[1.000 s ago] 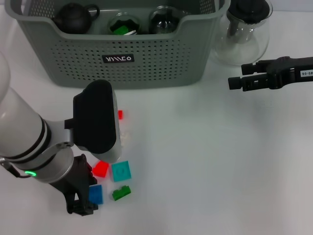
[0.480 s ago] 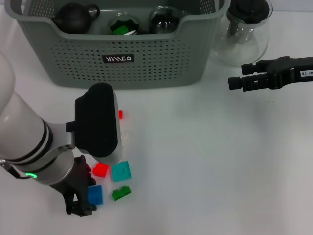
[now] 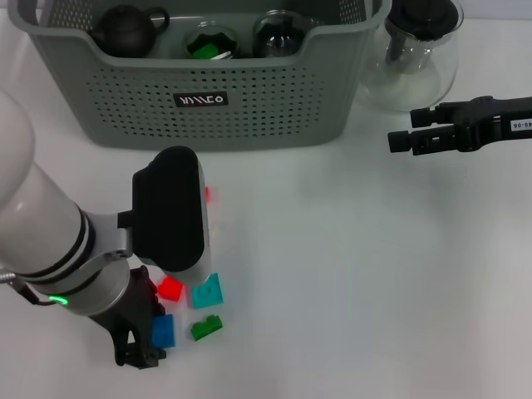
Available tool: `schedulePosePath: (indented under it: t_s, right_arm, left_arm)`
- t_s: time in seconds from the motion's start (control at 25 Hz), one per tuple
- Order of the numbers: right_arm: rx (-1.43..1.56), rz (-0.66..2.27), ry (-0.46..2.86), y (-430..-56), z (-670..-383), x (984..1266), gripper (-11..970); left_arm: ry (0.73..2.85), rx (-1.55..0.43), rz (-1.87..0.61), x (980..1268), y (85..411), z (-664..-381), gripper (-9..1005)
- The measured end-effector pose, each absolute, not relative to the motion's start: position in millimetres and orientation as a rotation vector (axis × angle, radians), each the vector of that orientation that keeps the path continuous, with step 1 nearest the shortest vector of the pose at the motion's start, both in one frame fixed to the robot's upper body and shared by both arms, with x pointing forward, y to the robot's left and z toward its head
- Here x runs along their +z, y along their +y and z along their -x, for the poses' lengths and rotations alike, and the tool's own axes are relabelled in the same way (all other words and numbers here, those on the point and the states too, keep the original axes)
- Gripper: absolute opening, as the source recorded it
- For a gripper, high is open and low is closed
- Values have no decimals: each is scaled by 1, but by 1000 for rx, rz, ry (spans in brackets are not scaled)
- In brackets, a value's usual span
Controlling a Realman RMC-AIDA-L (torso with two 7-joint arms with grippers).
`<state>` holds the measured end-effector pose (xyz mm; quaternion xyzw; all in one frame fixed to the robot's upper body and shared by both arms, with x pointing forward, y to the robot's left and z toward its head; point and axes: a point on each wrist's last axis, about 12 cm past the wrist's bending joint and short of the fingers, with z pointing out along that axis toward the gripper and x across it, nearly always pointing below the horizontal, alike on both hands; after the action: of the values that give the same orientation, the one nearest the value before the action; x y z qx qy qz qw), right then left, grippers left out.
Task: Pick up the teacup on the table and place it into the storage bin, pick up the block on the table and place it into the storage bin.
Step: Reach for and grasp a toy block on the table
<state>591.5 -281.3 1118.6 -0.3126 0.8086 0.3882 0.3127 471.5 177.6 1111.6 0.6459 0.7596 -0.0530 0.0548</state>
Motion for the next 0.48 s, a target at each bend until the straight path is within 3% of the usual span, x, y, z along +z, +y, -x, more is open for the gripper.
schedulePosePath:
  t_s: [0.48]
  right_arm:
    - [1023,822,2132,-282,-591,1119,942]
  left_arm:
    - [2306,-124,-1962,1108,177,-473,486]
